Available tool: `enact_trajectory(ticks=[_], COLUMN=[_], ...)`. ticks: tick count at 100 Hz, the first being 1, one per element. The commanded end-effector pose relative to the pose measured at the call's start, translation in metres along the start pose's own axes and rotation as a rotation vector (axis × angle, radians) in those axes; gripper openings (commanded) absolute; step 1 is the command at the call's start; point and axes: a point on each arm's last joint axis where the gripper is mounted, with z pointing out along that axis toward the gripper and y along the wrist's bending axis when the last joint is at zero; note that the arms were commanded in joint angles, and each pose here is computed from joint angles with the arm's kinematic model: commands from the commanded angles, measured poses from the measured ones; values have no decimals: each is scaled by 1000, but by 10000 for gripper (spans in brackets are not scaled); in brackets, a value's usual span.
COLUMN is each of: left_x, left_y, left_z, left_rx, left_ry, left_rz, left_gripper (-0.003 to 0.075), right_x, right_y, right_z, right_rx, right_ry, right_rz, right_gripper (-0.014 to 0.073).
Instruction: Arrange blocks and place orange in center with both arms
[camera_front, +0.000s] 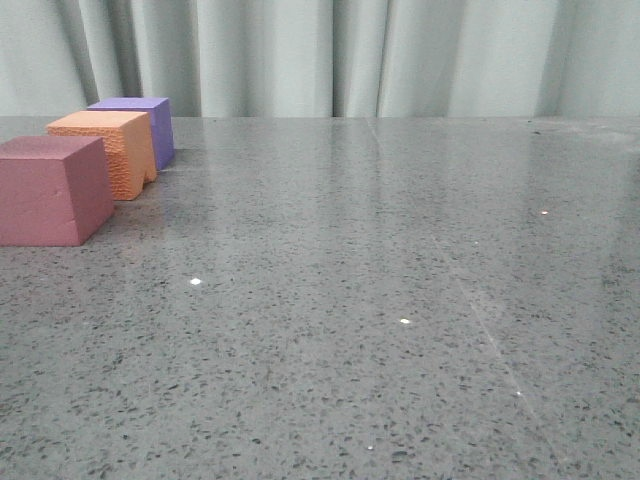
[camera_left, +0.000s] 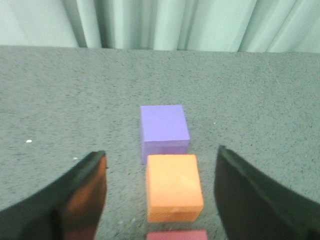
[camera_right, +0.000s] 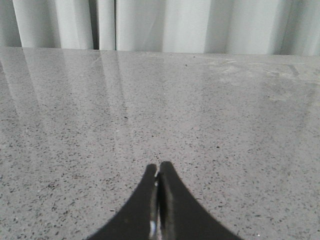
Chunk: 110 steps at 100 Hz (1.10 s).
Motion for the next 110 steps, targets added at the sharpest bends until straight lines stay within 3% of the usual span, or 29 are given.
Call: enact_trajectory(ticks=[1,20,53,95,110], left_x=[-2,37,89,93,90], left_y=[7,26,45,47,46], left_z=[-26,-55,-75,-74,-74], left_rx=[22,24,26,6,13], left_ry=[-104,-121,-122,-96,-148], left_rz=[30,41,51,51,101], left_gripper=[297,-15,-8,-8,-8], right_x=[-14,-14,-14,-14,-14], right_y=[0,0,0,0,0], right_z=[-3,-3,-3,-3,-3], right_rx=[1,1,1,1,1], right_ry=[-123,-123,-123,-123,-123], right_rz=[-15,-15,-15,-15,-15], right_gripper=[-67,-67,-67,-67,-67])
